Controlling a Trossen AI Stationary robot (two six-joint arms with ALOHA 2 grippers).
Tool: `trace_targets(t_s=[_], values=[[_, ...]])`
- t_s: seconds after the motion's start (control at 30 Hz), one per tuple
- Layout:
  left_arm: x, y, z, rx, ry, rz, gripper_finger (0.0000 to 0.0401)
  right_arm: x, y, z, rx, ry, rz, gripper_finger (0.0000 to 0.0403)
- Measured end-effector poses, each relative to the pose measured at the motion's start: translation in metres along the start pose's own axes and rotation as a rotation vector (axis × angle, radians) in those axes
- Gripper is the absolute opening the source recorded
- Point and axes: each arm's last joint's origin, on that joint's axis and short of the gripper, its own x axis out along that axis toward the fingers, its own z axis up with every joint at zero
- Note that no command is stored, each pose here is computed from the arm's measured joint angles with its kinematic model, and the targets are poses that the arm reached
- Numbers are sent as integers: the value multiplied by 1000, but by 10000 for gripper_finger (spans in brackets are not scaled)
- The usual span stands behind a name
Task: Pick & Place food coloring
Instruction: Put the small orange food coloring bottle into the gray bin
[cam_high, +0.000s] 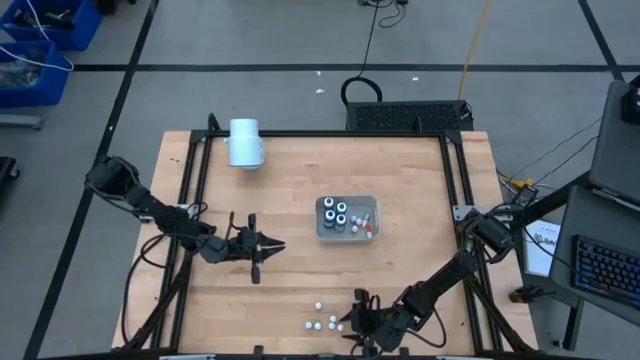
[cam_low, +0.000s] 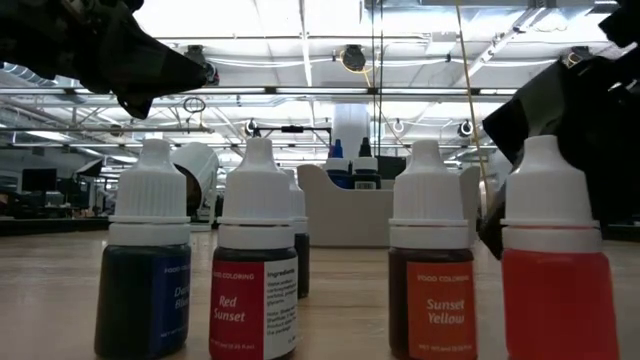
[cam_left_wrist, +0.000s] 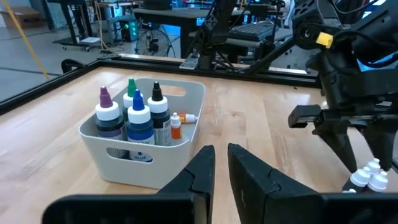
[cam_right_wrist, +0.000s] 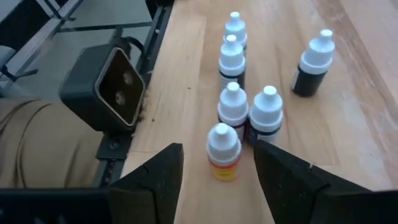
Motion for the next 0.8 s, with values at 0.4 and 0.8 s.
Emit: trace_targets(t_s=[0.4,0.8], values=[[0,0,0,1,1,0,51,1,-3,3,0,-39,-43,185],[0,0,0,1,1,0,51,1,-3,3,-3,-39,-42,170]])
